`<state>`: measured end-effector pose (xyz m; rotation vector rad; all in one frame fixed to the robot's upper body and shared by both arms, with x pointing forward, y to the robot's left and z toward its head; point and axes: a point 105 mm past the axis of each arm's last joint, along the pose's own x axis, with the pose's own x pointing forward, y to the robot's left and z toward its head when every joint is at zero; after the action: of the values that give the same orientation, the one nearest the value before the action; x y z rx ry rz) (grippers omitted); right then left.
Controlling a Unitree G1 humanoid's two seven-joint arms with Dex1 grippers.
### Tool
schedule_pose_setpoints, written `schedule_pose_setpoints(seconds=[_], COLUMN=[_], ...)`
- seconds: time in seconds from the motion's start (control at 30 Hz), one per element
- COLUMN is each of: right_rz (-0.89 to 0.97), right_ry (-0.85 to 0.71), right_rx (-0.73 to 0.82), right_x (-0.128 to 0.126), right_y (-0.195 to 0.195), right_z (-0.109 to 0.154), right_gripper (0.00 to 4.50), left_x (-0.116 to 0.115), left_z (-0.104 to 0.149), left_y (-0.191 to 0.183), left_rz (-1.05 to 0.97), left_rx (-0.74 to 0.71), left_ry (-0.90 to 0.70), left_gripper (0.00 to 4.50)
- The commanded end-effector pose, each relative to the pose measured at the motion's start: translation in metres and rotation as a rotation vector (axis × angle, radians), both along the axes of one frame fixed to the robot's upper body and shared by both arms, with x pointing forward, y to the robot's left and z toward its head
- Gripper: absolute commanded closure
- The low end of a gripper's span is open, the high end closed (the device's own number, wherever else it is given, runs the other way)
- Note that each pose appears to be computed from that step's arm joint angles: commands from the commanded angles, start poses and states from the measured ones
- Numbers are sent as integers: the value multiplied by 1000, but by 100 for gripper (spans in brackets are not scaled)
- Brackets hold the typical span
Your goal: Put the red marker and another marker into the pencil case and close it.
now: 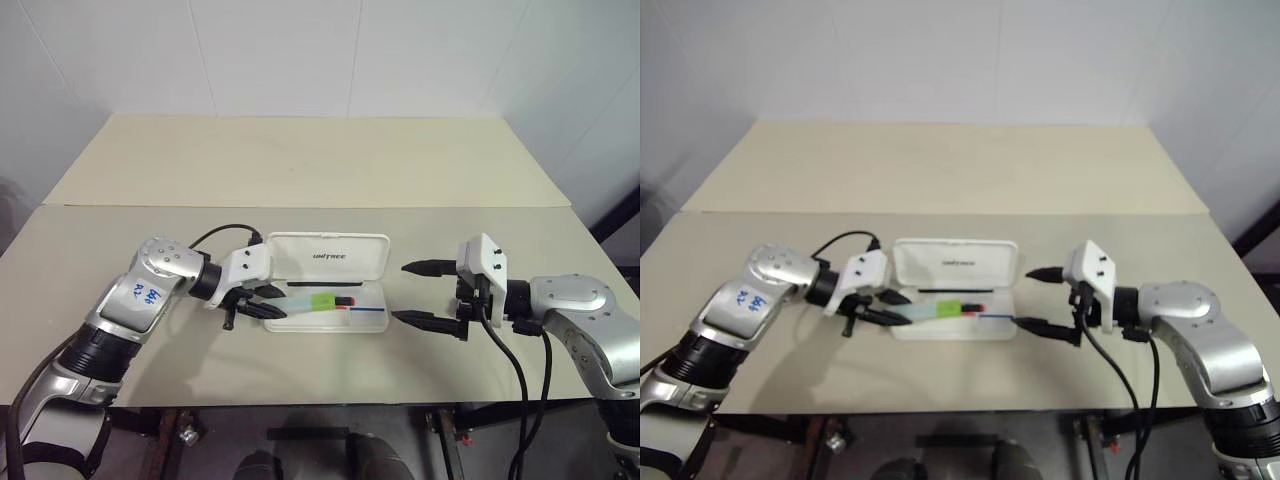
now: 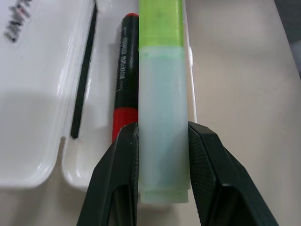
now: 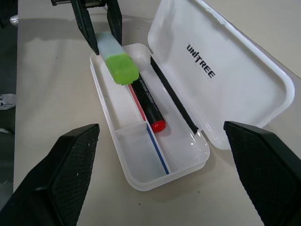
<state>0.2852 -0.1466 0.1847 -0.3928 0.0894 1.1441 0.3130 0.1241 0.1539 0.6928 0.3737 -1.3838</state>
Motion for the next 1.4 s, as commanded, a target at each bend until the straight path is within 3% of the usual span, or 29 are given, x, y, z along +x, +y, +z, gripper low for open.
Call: schedule_pose_setpoints(seconds=[0.03,0.7,1.07,1.27,1.4], right_rz=[7,-8,-9,-57,-196], right_ry=[-48,-58,-69,-41,25], right_rx=[22,53,63,86,49], right_x=[-4,-4,-3,2,11], right_y=[3,8,11,9,-3], right_z=[12,13,14,15,11], right_gripper=[0,0,0,0,0], left_x=[3,6,5,1,-12], left_z=[6,-6,1,27,46], left_y=[-3,-13,-23,-29,-18], left_rz=[-12,-22,-57,-85,-134], left_rx=[6,18,-19,-144,-253], left_ry=[-18,16,6,-55,-82], left_gripper=[344,344,3,3,3])
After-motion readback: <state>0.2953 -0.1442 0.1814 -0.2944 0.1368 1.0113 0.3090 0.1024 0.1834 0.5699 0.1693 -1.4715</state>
